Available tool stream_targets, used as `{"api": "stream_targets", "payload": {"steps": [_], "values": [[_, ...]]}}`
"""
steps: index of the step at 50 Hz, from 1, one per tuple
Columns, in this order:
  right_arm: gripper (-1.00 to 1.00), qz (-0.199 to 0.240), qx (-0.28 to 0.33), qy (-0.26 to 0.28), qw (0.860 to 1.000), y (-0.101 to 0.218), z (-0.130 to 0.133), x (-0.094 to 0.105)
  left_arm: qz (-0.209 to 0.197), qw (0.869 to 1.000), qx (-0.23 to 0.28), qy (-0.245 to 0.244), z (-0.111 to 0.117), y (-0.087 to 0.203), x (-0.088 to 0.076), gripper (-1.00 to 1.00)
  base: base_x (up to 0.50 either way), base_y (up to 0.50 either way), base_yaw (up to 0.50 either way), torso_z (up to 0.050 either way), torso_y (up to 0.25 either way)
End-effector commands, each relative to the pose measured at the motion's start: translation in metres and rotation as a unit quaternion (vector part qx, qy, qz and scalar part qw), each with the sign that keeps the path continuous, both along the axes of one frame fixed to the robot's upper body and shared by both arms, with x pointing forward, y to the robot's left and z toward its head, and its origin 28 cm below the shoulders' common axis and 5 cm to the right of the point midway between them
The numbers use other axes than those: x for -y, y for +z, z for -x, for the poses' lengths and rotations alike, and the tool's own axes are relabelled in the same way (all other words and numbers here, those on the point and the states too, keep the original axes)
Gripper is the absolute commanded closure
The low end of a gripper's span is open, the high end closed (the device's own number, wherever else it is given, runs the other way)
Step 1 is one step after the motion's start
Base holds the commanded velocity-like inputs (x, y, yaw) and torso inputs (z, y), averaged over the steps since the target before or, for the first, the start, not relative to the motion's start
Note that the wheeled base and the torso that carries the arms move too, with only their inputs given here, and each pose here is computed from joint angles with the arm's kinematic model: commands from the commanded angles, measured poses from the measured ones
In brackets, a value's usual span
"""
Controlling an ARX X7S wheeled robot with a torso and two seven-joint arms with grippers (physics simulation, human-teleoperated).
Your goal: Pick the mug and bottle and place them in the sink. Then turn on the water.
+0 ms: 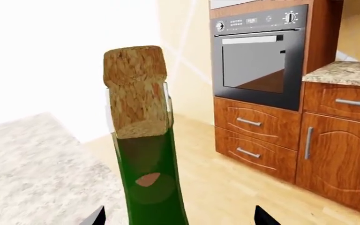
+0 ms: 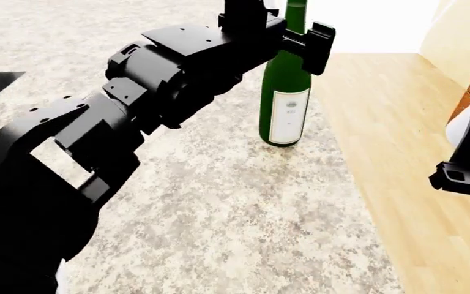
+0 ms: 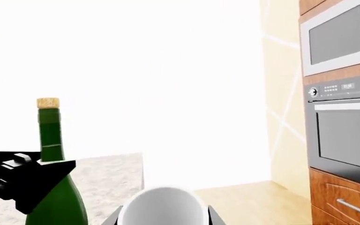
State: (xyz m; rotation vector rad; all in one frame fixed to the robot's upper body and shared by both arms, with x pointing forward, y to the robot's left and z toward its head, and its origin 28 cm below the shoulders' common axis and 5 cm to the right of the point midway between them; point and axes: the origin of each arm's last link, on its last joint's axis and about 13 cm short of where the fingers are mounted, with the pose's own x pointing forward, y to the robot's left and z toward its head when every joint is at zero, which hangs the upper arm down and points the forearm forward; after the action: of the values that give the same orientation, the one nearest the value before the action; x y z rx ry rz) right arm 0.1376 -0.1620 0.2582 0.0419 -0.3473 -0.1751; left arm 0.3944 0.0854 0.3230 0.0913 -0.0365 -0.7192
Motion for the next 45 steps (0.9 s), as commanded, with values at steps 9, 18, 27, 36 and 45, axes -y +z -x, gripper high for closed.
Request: {"api": "stream_targets", "payload": {"steps": [9, 18, 27, 36, 45], "values": [[1.0, -0.003, 0.006, -0.007, 1.0, -0.0011, 0.0009, 0.0016, -0.01, 0.997, 0.009, 0.079, -0.0063, 0.0029, -0.0055, -1.0, 0.0, 0.0, 0.0, 0.0, 0.001], [1.0, -0.005, 0.007, -0.006, 1.0, -0.002, 0.0016, 0.0013, -0.007, 0.997, 0.006, 0.081, -0.0067, -0.0017, -0.005, -1.0, 0.0, 0.0, 0.0, 0.0, 0.0], [1.0, -0.005, 0.006, -0.005, 1.0, -0.003, 0.001, 0.0005, 0.014, 1.0, -0.001, 0.013, -0.0038, -0.0006, 0.0005, -1.0, 0.0, 0.0, 0.0, 0.0, 0.0], [1.0, -0.008, 0.003, 0.0, 1.0, -0.0049, 0.0, -0.0019, 0.024, 1.0, -0.001, 0.017, -0.005, 0.0044, -0.002, -1.0, 0.0, 0.0, 0.0, 0.0, 0.0], [1.0, -0.014, 0.004, -0.001, 1.0, -0.0062, 0.0023, -0.0012, 0.004, 0.999, -0.007, 0.031, -0.0043, 0.0061, -0.0034, -1.0, 0.0, 0.0, 0.0, 0.0, 0.001]]}}
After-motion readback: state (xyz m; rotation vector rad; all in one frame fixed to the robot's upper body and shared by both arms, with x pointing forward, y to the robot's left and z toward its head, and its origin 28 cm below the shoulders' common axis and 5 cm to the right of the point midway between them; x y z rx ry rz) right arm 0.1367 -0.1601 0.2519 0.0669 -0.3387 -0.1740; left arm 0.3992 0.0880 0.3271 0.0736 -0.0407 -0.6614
